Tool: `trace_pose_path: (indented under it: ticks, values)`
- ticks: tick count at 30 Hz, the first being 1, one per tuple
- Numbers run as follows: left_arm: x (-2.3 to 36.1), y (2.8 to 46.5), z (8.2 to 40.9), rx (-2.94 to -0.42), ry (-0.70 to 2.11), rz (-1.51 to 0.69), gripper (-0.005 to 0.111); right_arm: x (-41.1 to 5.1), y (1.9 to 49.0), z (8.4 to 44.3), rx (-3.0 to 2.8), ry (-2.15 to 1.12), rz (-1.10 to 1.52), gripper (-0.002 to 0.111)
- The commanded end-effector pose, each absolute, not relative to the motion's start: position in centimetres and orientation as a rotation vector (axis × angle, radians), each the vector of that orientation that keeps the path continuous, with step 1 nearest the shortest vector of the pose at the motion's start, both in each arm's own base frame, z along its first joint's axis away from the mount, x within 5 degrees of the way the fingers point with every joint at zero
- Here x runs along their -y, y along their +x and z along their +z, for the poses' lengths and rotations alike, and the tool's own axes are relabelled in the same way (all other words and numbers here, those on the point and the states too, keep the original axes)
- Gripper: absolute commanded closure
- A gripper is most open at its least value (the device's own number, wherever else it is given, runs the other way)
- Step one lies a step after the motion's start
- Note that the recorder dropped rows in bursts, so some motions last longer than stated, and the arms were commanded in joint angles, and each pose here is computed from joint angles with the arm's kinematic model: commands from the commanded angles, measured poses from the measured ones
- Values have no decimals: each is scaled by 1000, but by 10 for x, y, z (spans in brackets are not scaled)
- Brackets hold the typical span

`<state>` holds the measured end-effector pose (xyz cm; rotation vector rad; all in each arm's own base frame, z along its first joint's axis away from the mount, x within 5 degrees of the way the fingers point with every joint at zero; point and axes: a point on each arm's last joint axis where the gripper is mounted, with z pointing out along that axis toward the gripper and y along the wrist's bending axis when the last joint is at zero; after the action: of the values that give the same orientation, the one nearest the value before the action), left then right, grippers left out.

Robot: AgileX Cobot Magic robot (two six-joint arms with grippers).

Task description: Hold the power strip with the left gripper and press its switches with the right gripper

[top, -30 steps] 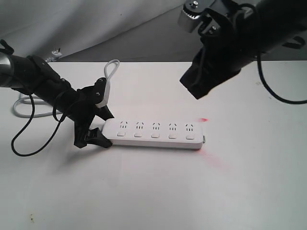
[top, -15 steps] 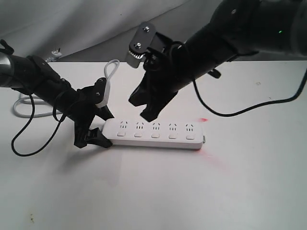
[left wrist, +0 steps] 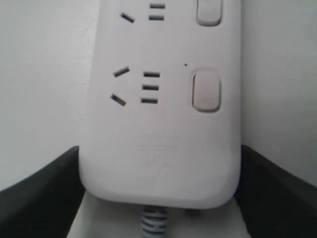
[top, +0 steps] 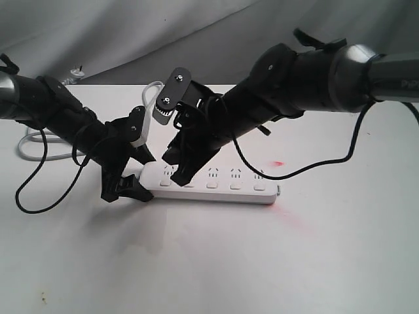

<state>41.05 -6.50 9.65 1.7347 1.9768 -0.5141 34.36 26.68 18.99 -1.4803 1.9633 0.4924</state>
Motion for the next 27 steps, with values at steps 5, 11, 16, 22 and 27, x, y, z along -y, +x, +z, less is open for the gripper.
trace_pose_path:
  ticks: [5, 11, 16, 22, 27]
  values:
    - [68, 410, 96, -1975, 1730, -543, 52, -273, 356, 180, -1952, -1354, 465, 62]
    - [68, 410, 96, -1975, 1730, -543, 52, -273, 357, 178, -1855, -1464, 396, 60]
    - [68, 410, 96, -1975, 1730, -543, 52, -277, 357, 169, -1778, -1545, 369, 60]
    - [68, 410, 96, -1975, 1730, -543, 52, -283, 358, 154, -1726, -1589, 361, 60]
    - [68, 410, 96, -1975, 1730, -543, 52, -286, 359, 146, -1741, -1577, 341, 60]
